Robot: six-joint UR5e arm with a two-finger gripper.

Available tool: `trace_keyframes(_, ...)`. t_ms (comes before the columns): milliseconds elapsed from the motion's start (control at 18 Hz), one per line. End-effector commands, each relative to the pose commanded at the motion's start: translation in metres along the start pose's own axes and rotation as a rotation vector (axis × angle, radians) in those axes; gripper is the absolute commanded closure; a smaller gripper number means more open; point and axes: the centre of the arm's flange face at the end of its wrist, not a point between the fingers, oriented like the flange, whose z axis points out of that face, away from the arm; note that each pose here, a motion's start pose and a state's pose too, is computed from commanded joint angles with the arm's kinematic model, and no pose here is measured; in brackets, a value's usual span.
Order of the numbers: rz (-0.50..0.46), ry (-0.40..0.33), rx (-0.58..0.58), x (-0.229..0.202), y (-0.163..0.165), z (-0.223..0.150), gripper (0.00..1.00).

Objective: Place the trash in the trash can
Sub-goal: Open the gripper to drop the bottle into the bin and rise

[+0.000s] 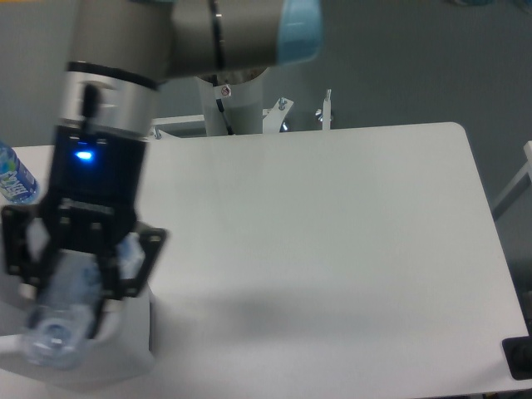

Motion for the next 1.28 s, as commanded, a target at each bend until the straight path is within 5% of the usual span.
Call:
trace_keyframes(222, 0.007, 0.022, -0.039, 0.011, 0.015, 0.023, 0.0)
trace_keyframes(611, -0.011, -0.014, -0.024, -0.016, 0.01, 0.011, 0.0)
trace_keyframes(944, -0.07, -0.212, -0.031, -0.129, 0.013, -0.016, 0.0)
trace_keyframes(1278, 0.201, -0.422, -0.248, -0.222, 0.044, -0.059, 0.0)
